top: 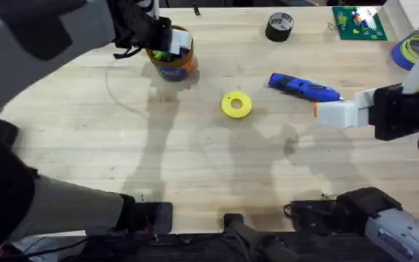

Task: Pick up the gripper from the table and insert it into the empty holder that is missing its gripper. Then pick up a screw, insert it into the mounting hole, and use the screwdriver to tighten it. Finally, clean up the table by picking up the vegetable and placing it into the bucket.

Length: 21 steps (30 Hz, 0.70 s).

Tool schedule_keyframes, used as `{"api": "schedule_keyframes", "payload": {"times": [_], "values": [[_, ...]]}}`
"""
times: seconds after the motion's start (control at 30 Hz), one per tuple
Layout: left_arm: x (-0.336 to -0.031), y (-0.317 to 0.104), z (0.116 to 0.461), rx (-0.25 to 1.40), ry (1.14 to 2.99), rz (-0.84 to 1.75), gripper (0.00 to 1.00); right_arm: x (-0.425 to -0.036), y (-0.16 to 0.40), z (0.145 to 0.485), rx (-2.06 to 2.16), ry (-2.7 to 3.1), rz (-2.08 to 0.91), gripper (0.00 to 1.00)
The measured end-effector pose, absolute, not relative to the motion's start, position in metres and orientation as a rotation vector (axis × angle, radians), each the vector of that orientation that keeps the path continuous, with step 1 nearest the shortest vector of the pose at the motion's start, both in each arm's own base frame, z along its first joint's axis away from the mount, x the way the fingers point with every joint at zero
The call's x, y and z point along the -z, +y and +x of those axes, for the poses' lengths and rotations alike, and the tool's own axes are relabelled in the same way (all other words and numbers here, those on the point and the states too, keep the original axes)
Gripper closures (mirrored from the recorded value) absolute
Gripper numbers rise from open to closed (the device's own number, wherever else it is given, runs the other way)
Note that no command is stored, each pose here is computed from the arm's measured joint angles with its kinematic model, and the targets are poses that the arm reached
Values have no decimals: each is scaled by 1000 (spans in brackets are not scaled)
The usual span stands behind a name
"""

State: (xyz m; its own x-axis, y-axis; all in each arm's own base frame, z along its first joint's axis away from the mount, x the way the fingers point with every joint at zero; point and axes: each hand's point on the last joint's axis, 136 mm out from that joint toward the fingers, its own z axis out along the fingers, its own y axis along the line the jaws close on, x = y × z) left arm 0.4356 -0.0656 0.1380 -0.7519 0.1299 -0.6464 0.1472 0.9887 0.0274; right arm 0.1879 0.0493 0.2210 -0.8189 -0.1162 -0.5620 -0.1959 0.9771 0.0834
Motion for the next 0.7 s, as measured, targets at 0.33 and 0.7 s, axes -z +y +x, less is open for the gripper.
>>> {"api": "schedule_keyframes", "payload": {"times": [0.33, 0.7], "values": [[-196, -55, 357, 42, 2478, 202, 16, -221, 49, 188, -184, 2536, -219, 5], [-209, -38, 255, 26, 2653, 216, 15, -221, 49, 188, -184, 2536, -219, 6]]}}
